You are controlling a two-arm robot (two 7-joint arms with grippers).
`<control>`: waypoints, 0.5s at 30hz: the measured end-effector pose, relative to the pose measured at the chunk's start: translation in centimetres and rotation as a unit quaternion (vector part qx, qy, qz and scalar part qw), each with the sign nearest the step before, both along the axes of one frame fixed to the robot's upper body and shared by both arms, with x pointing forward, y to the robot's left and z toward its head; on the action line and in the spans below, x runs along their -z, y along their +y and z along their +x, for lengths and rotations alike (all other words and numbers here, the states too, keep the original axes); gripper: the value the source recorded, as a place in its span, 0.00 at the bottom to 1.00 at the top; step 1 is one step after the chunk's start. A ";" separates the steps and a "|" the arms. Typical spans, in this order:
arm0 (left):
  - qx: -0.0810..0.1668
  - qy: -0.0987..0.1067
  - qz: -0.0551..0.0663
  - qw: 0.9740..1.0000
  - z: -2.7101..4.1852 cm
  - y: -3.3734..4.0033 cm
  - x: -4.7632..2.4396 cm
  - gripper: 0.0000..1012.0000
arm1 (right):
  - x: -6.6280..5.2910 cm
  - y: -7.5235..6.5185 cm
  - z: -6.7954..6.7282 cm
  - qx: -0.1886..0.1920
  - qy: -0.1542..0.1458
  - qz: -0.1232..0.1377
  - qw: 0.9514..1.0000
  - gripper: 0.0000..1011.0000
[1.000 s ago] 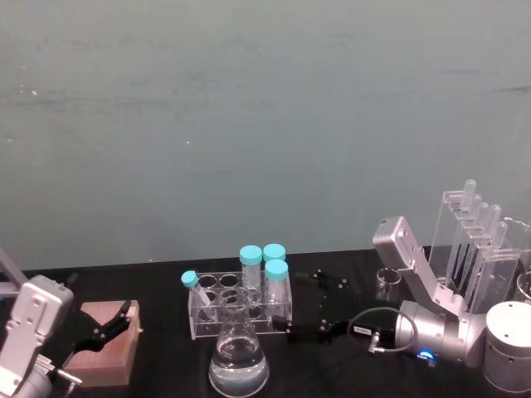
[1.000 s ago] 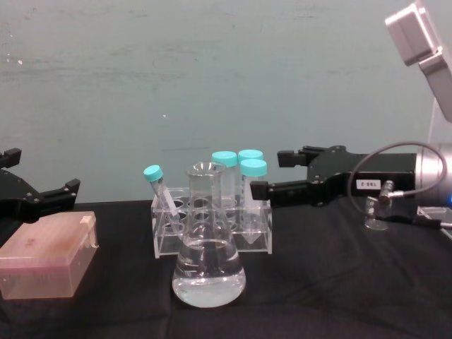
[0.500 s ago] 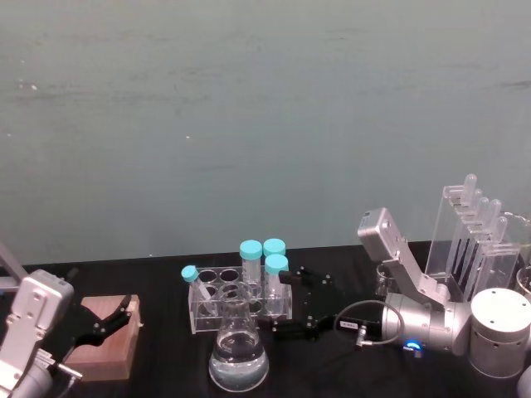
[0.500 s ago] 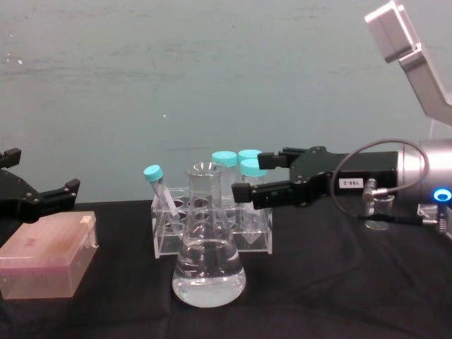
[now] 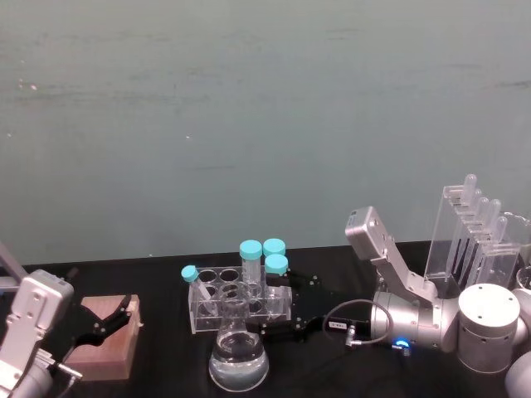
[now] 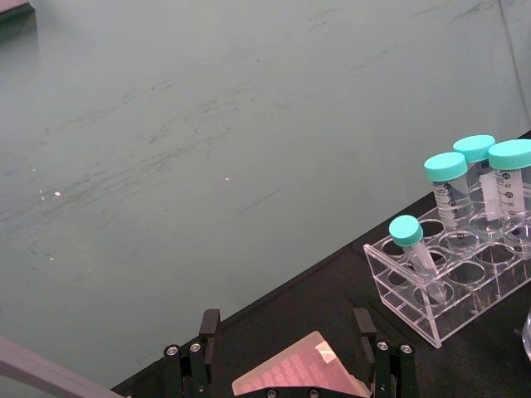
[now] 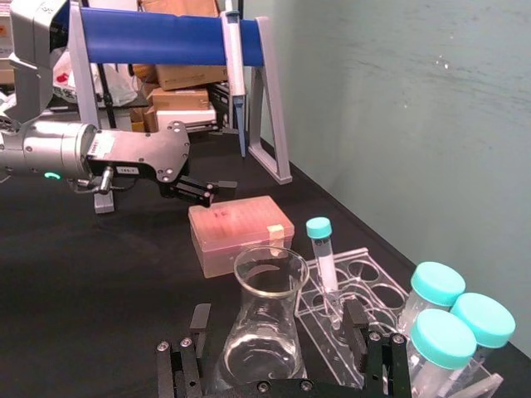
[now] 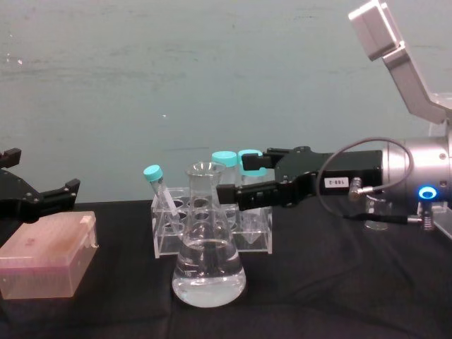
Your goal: Place the experimental apparatus aside using one hand.
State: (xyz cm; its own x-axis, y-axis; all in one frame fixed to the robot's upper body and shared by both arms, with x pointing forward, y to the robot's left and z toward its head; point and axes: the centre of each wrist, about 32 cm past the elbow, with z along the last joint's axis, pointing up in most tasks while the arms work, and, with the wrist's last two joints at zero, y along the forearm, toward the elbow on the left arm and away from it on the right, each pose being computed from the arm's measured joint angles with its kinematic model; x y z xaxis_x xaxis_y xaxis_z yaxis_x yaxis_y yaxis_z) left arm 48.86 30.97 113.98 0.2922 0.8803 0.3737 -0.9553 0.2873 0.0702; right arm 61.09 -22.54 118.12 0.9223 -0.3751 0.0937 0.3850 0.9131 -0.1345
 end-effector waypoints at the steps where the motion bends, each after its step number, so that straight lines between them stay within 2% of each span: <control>1: 0.000 0.000 0.000 1.000 0.00 0.00 0.00 0.99 | 0.0 0.1 0.0 -0.001 0.000 0.000 1.000 0.99; 15: 0.000 0.000 0.000 1.000 0.00 0.00 0.00 0.99 | 0.2 1.1 0.7 -0.011 0.014 0.009 1.000 0.99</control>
State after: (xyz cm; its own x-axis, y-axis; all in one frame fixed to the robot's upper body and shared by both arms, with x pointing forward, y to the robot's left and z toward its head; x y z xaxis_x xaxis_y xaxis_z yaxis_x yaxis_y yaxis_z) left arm 48.86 30.97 113.97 0.2923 0.8803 0.3737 -0.9553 0.2873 0.0704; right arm 61.81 -21.43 117.91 0.9326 -0.3557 0.0609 0.3608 0.9237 -0.1293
